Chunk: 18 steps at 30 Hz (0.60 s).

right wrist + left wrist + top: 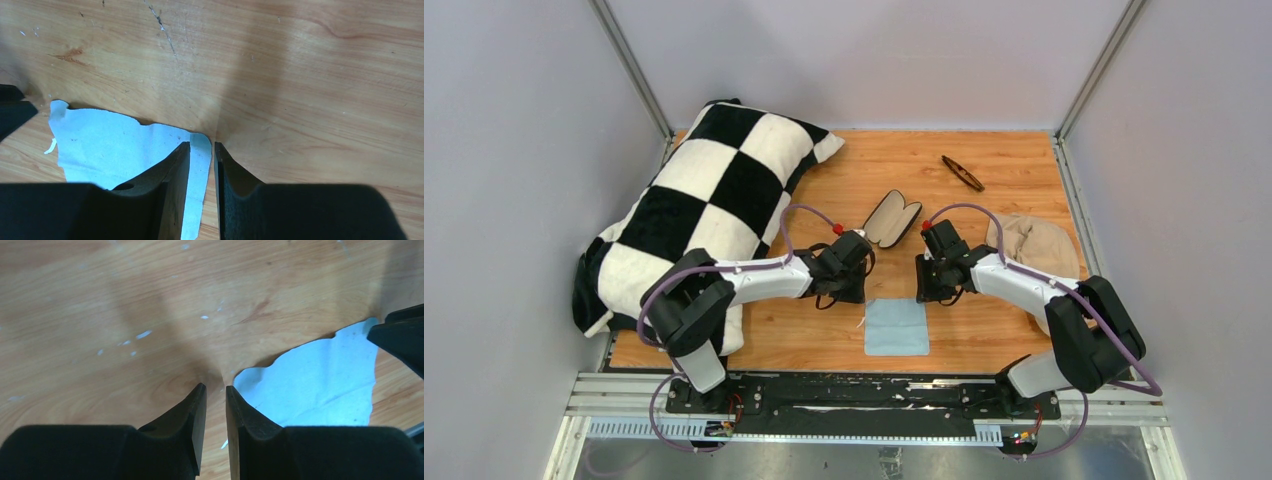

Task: Organize the sunglasses
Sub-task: Fold the glasses cleaning cloth at the center of the board.

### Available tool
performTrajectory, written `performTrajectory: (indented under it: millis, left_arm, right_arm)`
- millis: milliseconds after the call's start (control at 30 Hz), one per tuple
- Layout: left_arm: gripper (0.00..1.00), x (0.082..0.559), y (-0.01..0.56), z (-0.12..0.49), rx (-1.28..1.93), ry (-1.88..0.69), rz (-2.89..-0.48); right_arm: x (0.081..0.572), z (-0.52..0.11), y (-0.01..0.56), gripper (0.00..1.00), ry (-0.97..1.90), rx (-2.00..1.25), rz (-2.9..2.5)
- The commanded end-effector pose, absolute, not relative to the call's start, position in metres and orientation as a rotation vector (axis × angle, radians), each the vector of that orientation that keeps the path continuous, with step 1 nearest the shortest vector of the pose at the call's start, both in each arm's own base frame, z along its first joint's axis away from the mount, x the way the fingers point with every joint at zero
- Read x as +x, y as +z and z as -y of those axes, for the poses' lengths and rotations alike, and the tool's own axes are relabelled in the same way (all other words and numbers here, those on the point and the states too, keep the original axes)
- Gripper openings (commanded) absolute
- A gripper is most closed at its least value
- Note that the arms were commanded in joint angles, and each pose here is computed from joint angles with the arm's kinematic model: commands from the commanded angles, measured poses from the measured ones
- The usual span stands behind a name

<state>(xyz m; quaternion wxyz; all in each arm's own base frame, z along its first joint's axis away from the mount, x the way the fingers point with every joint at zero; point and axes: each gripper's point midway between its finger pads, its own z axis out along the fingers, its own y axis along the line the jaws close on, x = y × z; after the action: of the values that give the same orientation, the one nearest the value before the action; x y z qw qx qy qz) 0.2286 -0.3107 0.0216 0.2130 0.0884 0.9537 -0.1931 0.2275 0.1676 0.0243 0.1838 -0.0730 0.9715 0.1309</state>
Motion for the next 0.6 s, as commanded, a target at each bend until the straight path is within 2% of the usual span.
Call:
performTrajectory:
  millis: [0,200,367,567]
  left_arm:
    - [0.27,0.238,0.034,0.286,0.141,-0.411,-2.573]
    - [0.29,0.234,0.038,0.296,0.177,-0.485,-2.559]
    - [0.35,0.227,0.037,0.315,0.251,-0.550,-2.570]
    - [0.35,0.221,0.024,0.323,0.299,-0.553,-2.609]
  right_arm:
    - [0.226,-0.157,0.024,0.30,0.319,-0.199,-2.749]
    - [0.226,-0.155,0.026,0.30,0.317,-0.194,-2.748]
    - [0.227,-0.154,0.028,0.30,0.313,-0.185,-2.743]
    - [0.231,-0.152,0.033,0.30,0.310,-0.176,-2.731]
